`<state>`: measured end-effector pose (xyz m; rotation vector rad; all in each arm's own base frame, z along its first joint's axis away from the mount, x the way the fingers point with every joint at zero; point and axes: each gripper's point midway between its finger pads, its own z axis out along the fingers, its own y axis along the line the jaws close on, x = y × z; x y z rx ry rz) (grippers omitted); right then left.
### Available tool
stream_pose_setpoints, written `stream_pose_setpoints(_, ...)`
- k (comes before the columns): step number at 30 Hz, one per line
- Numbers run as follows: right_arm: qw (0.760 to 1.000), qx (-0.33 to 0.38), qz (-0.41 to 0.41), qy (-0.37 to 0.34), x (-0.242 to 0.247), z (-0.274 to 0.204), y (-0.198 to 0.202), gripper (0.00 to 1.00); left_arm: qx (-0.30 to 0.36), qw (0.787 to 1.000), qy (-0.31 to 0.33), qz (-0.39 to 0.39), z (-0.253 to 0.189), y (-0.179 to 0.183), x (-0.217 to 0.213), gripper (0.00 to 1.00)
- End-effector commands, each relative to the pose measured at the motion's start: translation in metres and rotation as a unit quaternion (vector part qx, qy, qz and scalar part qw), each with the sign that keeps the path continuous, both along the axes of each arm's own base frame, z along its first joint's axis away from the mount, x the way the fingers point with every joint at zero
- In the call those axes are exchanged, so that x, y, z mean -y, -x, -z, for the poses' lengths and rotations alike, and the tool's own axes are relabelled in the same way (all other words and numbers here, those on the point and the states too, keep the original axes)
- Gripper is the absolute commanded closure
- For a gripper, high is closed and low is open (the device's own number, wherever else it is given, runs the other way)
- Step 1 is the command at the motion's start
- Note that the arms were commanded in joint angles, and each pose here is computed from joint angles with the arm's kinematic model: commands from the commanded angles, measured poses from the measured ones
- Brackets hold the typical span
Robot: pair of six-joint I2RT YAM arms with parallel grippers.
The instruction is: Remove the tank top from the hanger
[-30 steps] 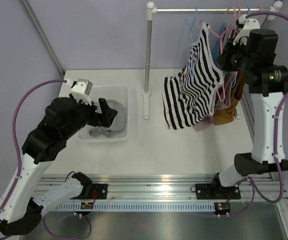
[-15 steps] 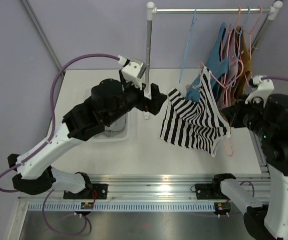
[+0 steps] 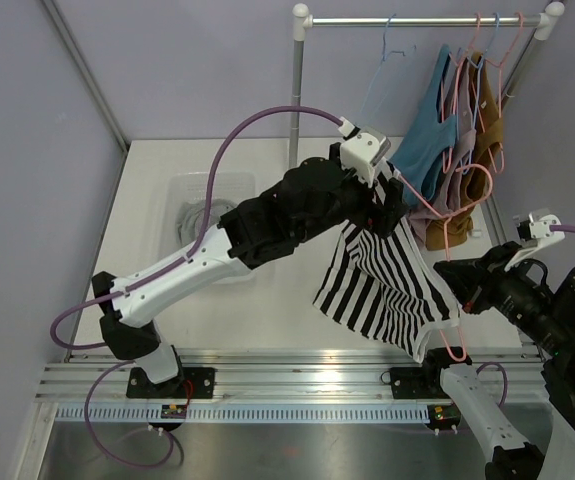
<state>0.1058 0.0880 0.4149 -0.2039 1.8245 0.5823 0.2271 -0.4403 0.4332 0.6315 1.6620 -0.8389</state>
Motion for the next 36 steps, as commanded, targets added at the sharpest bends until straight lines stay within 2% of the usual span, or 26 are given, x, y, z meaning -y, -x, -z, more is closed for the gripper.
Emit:
stream_pose_setpoints(1,0.999,0.004,-0.032,-0.018,-0.012,-0.008,0.0,1.0,0.031,0.998,0.05,-0.013,-0.039,-0.006,-0.001,0.08)
stream_pose_setpoints(2,0.999,0.005,-0.035,-0.019,-0.013,-0.009,0.0,1.0,0.032,0.998,0.045,-0.015,-0.035,-0.007,0.0,0.1)
stream_pose_setpoints(3,0.999,0.007,-0.04,-0.02,-0.014,-0.011,0.001,1.0,0.031,0.999,0.039,-0.021,-0.031,-0.01,0.001,0.19)
stream_pose_setpoints(7,0.999,0.016,-0.037,-0.021,-0.013,-0.017,0.003,1.0,0.037,0.998,0.018,-0.042,-0.021,-0.02,0.001,0.39)
stream_pose_setpoints(10,0.999,0.016,-0.042,-0.022,-0.014,-0.019,0.004,1.0,0.038,0.997,0.005,-0.066,-0.014,-0.028,-0.003,0.58)
stream_pose_setpoints(15,1.0,0.002,-0.028,-0.013,-0.011,-0.01,-0.008,1.0,0.038,0.996,0.0,-0.076,-0.008,-0.027,-0.015,0.55)
stream_pose_setpoints(17,0.999,-0.002,-0.031,-0.014,-0.012,-0.008,-0.011,1.0,0.042,0.996,0.005,-0.076,-0.013,-0.024,-0.021,0.67)
stream_pose_setpoints(20,0.999,-0.002,-0.032,-0.014,-0.013,-0.007,-0.013,1.0,0.036,0.995,0.0,-0.088,-0.01,-0.03,-0.026,0.76)
stream_pose_setpoints(23,0.999,-0.005,-0.031,-0.013,-0.013,-0.006,-0.014,1.0,0.031,0.995,-0.008,-0.098,-0.006,-0.035,-0.031,0.91)
stream_pose_setpoints(25,0.999,-0.005,-0.031,-0.01,-0.012,-0.006,-0.015,1.0,0.03,0.994,-0.007,-0.103,-0.006,-0.037,-0.035,0.94)
stream_pose_setpoints(26,1.0,-0.011,-0.028,-0.009,-0.011,-0.003,-0.017,1.0,0.031,0.994,-0.006,-0.108,-0.008,-0.038,-0.038,1.0)
stream_pose_setpoints(28,0.999,-0.017,-0.036,-0.004,-0.013,0.003,-0.019,1.0,0.031,0.992,-0.007,-0.125,-0.008,-0.041,-0.045,1.0)
stream_pose_setpoints(31,0.997,-0.016,-0.078,0.003,-0.023,0.007,-0.01,1.0,0.017,0.976,-0.007,-0.216,-0.005,-0.059,-0.076,1.0)
stream_pose_setpoints(35,0.987,0.009,-0.158,0.017,-0.035,0.007,0.021,1.0,0.003,0.937,-0.002,-0.351,-0.001,-0.085,-0.136,1.0)
stream_pose_setpoints(36,0.984,0.017,-0.175,0.024,-0.037,0.007,0.027,1.0,-0.003,0.932,0.008,-0.362,0.0,-0.084,-0.146,1.0)
